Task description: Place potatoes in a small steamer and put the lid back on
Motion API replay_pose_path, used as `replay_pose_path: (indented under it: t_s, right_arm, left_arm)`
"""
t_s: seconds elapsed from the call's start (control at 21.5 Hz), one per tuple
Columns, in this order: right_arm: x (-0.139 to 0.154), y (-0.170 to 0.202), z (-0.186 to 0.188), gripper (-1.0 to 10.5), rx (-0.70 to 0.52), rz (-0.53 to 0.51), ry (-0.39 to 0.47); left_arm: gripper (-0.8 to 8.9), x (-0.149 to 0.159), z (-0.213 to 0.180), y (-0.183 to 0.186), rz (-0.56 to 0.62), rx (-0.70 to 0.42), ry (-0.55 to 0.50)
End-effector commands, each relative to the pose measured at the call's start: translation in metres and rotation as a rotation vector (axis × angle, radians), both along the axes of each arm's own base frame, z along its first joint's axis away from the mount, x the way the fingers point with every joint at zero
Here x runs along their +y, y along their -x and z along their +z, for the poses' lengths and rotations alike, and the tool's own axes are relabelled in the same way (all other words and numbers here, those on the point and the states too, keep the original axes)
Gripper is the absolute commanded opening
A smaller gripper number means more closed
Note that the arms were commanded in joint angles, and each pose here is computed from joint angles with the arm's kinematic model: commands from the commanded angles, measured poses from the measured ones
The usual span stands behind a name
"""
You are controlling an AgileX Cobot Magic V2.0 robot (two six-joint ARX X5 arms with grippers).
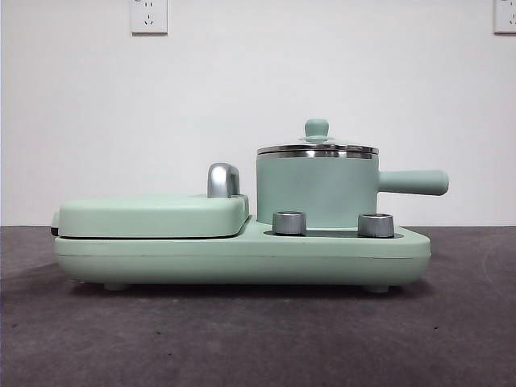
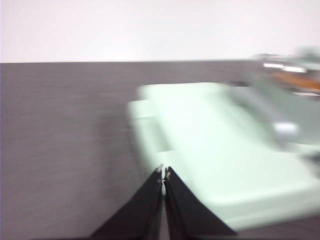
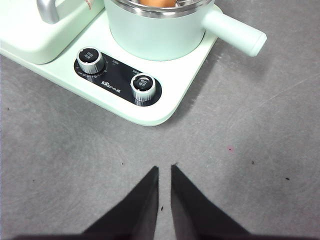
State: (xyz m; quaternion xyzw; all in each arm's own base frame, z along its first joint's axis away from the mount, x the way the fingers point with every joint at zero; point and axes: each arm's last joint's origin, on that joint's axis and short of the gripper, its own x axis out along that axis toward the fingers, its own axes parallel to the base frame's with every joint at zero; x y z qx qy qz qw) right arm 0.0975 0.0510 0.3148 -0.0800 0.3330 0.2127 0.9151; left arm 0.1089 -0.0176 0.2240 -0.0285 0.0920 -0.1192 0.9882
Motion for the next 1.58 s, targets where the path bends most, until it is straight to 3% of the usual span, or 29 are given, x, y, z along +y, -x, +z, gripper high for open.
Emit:
replay_pose_path:
  t_s: [0.05,0.23,0.37,0.93,0.98,1.12,1.4,1.58]
  right_arm:
    - [0.001,0.0,0.003,0.4,-0.009,-0.002,-0.016]
    - [0.001,0.0,0.003,0.4,-0.008,-0.002,-0.016]
    - [0.001,0.0,0.003,0.4,-0.009,-0.002,-0.016]
    - [0.001,-0.001,0.003,0.4,-0.022,0.001,-0.013]
    - [0.0,-0.003,0.006,0.4,-0.069,-0.016,0.015]
    - [-0.009,-0.007,0.006,0.4,-0.225,-0.1,-0.015]
    - [-0.039,-0.006,-0.073,0.4,-0.505,-0.37,-0.084]
    - [-0.047,-0.003,-0.104,0.4,-0.598,-0.44,-0.092]
  left_arm:
    - [0.06,0.009,-0.025,0.01,0.13,-0.062,-0.019]
    - [0.06,0.016,-0.057,0.015,0.214,-0.097,-0.015]
    - [0.06,0.016,-0.074,0.013,0.215,-0.009,-0.025]
    - [0.06,0.016,-0.074,0.013,0.216,-0.004,-0.026]
    - [0.06,0.016,-0.074,0.013,0.216,-0.004,-0.026]
    - [0.06,0.016,-0.074,0.013,0.216,-0.004,-0.026]
    - [0.06,0.016,-0.074,0.013,0.216,-0.004,-0.026]
    - [0.06,0.016,-0.074,0.013,0.216,-0.004,-0.026]
